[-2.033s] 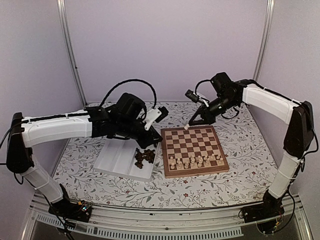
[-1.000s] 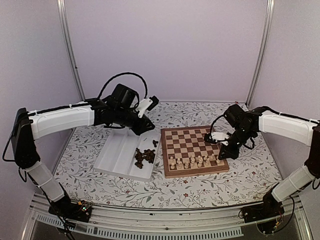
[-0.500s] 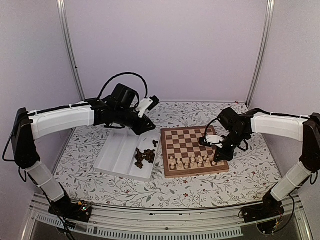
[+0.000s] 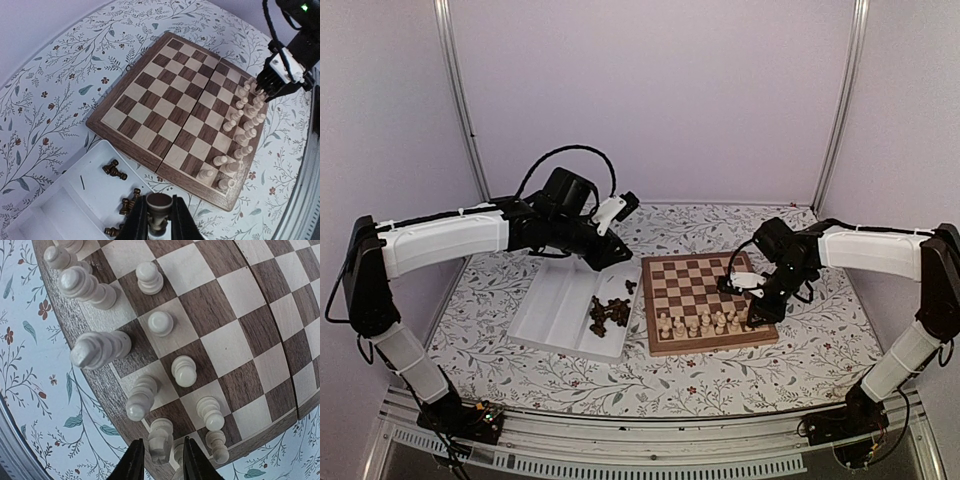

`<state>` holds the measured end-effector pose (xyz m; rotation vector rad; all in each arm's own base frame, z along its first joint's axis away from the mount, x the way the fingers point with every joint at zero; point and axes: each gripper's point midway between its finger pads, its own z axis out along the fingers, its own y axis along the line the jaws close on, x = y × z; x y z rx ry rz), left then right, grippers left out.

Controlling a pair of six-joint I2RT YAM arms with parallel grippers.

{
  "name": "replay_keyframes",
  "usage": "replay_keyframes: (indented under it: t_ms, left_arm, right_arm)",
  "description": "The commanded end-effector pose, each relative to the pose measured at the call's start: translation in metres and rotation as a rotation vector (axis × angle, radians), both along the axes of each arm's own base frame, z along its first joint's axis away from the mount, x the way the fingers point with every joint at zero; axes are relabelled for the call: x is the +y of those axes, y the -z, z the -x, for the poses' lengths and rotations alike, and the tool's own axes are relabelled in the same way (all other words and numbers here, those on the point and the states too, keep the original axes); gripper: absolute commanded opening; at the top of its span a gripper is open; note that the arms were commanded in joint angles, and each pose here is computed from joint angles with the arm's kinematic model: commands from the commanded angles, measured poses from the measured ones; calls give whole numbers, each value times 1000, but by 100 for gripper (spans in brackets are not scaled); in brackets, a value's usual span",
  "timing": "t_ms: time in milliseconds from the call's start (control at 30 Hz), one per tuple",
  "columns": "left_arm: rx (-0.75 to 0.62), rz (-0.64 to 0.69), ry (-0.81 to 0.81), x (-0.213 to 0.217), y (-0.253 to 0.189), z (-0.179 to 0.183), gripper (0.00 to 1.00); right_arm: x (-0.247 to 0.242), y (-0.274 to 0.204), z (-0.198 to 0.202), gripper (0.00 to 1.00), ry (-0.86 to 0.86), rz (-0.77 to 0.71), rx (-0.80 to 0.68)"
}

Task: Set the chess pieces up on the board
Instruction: Place the chess piece on the chessboard.

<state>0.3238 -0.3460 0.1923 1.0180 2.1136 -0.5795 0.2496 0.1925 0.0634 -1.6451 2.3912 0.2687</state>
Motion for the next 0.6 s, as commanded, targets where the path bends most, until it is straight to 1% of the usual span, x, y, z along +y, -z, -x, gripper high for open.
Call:
replay_keyframes:
  t_ms: [0,100,233,333,467,567]
  left_arm:
    - [19,10,7,-2,4,1,10]
    - [23,12,15,-3,4,2,10]
    - [67,30,61,-10,8,11,10]
    - [128,67,129,-20,11,23,11]
    - [217,101,207,-31,17,37,11]
    - [261,119,246,-35,20,45,11]
  right_arm:
    - [5,-3,0,30,3,-10,-4]
    - [9,-14,2,36,7,-36,6]
    - [16,-41,1,44,6,-85,-11]
    - [26,-70,-5,47,-17,-146,-55]
    - [49,-116,-16,51,-99,-265,-135]
    - [69,-135,-24,51,-155,-292,-181]
